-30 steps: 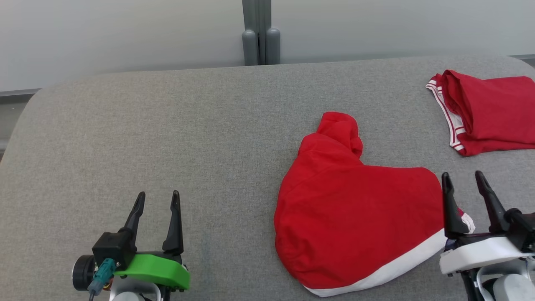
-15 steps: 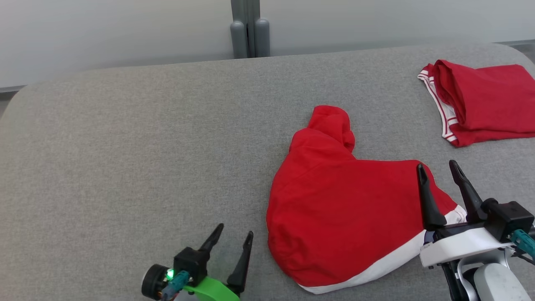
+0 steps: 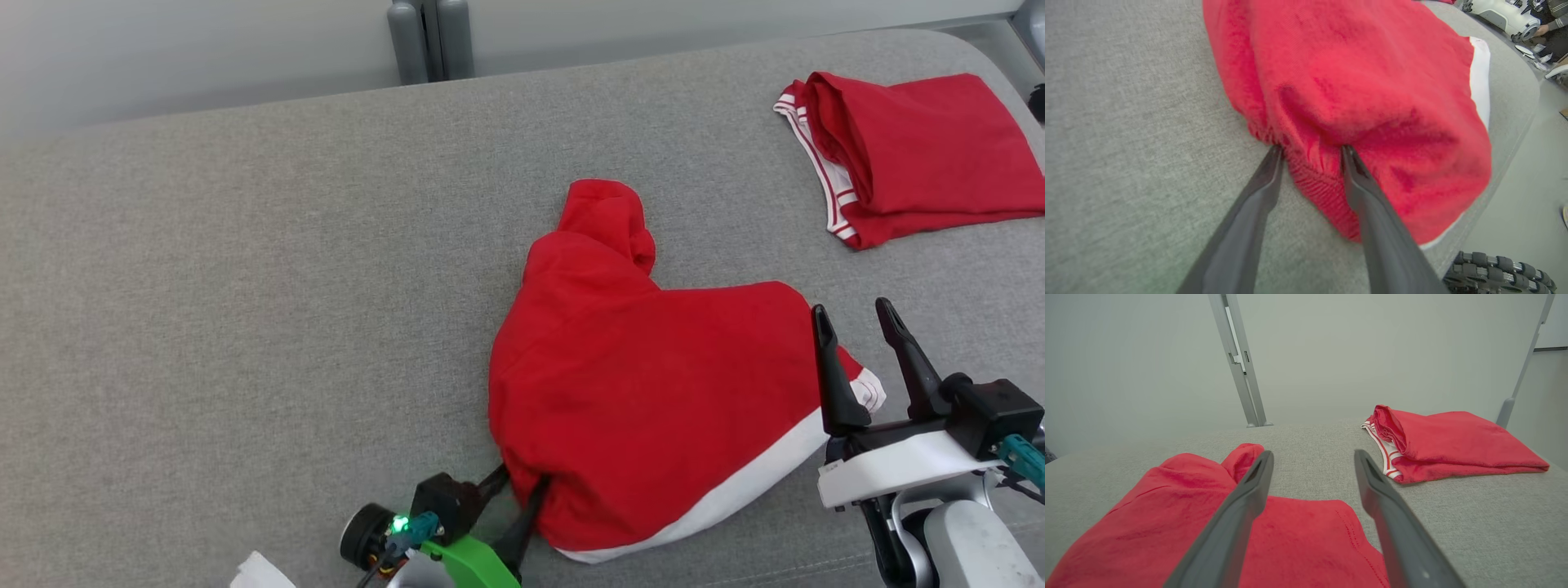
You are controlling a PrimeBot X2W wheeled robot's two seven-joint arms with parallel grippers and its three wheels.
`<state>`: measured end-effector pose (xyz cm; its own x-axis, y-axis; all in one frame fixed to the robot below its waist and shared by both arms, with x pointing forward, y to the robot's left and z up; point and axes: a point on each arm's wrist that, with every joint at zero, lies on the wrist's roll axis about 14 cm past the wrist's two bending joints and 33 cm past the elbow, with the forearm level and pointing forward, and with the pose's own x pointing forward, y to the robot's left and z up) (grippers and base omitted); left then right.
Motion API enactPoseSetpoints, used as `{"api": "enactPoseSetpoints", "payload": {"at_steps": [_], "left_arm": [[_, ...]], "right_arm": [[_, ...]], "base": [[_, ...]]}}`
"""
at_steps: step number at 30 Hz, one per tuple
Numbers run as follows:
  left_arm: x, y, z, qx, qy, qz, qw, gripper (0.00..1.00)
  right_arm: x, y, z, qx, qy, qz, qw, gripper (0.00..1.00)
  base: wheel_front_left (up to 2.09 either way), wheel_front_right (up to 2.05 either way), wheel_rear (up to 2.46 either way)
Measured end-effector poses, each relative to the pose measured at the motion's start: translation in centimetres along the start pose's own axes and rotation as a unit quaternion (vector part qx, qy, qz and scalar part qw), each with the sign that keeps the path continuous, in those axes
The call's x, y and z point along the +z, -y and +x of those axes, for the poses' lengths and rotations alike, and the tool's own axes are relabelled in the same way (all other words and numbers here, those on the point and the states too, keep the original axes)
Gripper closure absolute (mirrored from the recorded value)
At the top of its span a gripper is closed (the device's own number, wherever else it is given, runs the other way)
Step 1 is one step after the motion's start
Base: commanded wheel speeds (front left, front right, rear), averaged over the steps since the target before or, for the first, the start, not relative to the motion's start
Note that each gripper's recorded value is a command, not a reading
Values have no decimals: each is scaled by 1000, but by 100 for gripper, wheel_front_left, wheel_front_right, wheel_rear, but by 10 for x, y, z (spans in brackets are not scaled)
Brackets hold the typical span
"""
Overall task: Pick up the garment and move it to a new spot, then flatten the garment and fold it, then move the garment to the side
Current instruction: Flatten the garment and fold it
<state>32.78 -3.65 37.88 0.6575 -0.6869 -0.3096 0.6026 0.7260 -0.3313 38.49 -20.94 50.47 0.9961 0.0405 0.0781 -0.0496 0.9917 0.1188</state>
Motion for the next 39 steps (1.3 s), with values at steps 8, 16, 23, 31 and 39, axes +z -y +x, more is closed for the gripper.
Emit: {"api": "enactPoseSetpoints", "payload": {"at_steps": [8,16,23,31,39], "left_arm": [[50,-34,10,55,68,-1,996,100],[105,-99,-21,155,148,28,976,100],[98,-122,-46,202,149,25,968,100],[111,-121,-57,216,176,32,960,0],[141,-135,-101,266,239,43,933,0]], "right_arm": [[-2,4,2,-5,-2,-1,1000,0],[-1,-3,7,5,1,-1,1000,0],[-3,-5,6,6,-3,2,1000,0],[-10,-9,4,9,-12,7,1000,0],[-7,-24,7,30,-8,10,999,0]], "base": [[0,0,0],[0,0,0],[0,0,0],[0,0,0],[0,0,0]]}}
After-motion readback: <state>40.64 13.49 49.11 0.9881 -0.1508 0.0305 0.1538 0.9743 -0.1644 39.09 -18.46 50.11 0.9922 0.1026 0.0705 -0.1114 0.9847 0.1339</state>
